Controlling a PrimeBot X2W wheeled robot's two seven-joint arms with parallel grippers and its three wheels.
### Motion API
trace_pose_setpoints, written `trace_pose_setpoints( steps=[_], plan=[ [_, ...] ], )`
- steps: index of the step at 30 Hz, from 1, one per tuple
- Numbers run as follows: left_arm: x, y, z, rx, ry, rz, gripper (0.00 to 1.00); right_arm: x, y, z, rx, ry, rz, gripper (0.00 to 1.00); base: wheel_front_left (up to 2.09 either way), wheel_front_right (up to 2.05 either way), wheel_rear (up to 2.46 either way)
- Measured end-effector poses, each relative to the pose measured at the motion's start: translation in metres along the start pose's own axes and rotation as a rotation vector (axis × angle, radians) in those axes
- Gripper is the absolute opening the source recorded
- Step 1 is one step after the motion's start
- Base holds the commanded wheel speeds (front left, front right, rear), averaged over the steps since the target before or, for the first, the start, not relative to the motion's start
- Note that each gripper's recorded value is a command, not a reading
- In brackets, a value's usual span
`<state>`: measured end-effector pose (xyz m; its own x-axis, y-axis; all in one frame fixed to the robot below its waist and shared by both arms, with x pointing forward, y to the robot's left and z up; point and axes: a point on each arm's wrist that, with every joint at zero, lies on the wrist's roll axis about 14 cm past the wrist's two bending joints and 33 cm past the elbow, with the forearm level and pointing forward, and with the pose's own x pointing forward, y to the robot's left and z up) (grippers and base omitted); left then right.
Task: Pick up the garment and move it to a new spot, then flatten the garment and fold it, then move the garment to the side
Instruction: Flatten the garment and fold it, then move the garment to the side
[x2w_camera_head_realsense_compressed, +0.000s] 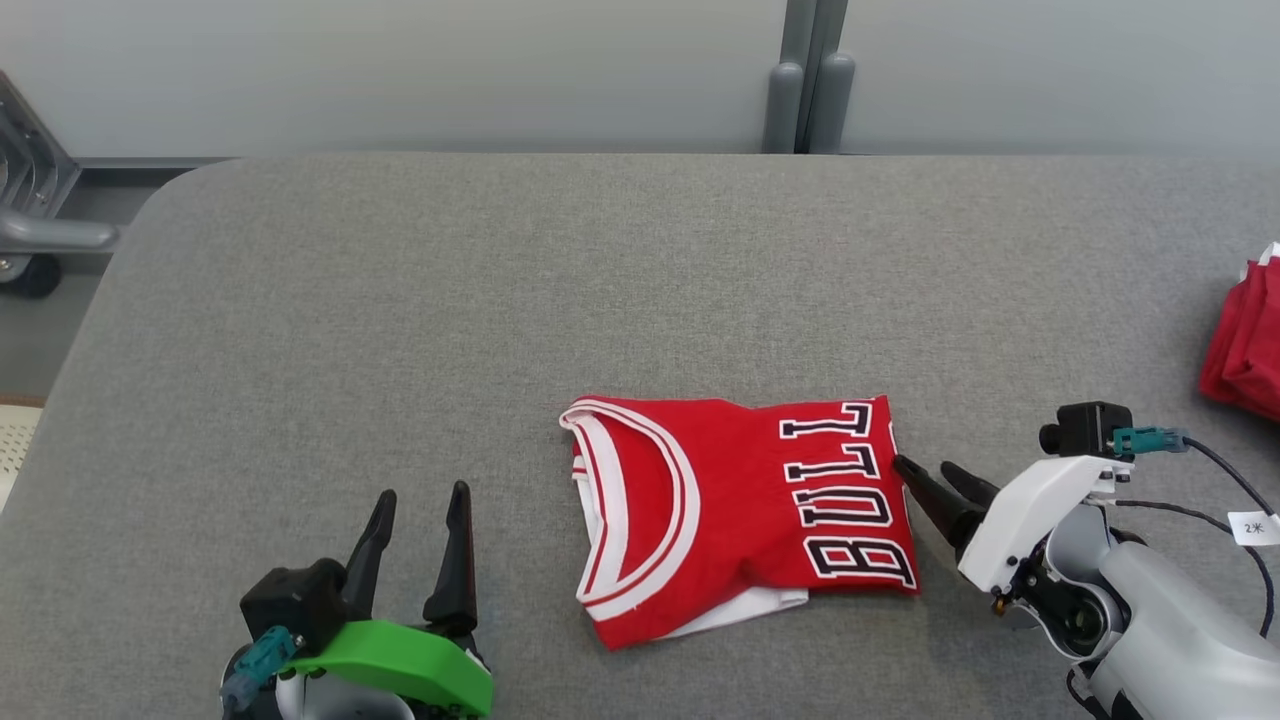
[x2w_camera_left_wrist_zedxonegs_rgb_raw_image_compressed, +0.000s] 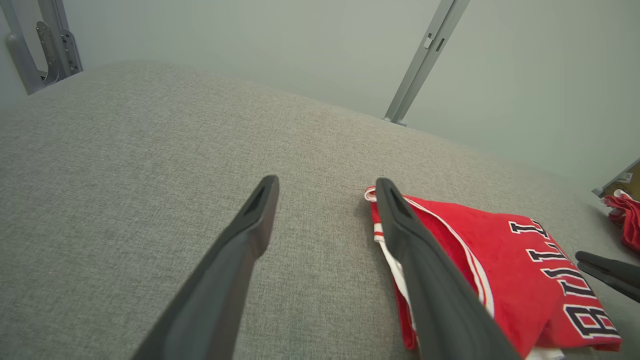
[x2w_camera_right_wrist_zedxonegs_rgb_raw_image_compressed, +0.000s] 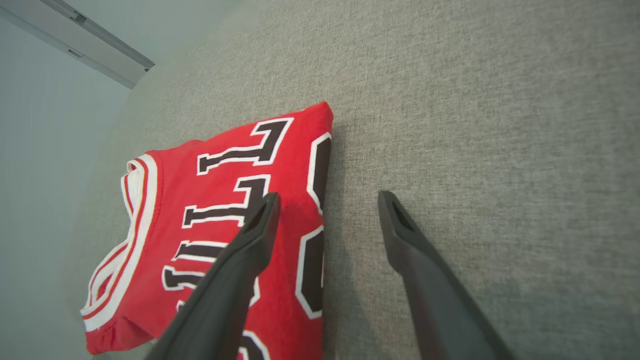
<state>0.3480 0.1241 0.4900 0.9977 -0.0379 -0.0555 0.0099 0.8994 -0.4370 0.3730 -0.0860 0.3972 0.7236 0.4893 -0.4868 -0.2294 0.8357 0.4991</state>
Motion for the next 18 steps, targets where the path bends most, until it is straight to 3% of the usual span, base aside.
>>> trace_pose_setpoints(
  steps=[8, 15, 16, 17, 18],
  plan=[
    [0.000, 0.012, -0.006, 0.005, 0.027, 0.041, 1.00, 0.015, -0.004, -0.013, 0.100, 0.065, 0.003, 1.00, 0.00, 0.00, 0.00],
    [0.001, 0.026, -0.001, 0.009, 0.014, 0.084, 1.00, 0.028, 0.008, -0.019, 0.098, 0.122, 0.045, 1.00, 0.00, 0.00, 0.00],
    [0.001, 0.027, -0.001, 0.009, 0.014, 0.088, 1.00, 0.030, 0.012, -0.018, 0.099, 0.128, 0.056, 0.95, 0.00, 0.00, 0.00],
    [0.000, 0.028, -0.001, 0.009, 0.015, 0.090, 1.00, 0.031, 0.015, -0.018, 0.100, 0.130, 0.064, 0.54, 0.00, 0.00, 0.00],
    [0.000, 0.029, -0.001, 0.009, 0.015, 0.093, 1.00, 0.031, 0.018, -0.019, 0.098, 0.133, 0.071, 0.40, 0.00, 0.00, 0.00]
  ],
)
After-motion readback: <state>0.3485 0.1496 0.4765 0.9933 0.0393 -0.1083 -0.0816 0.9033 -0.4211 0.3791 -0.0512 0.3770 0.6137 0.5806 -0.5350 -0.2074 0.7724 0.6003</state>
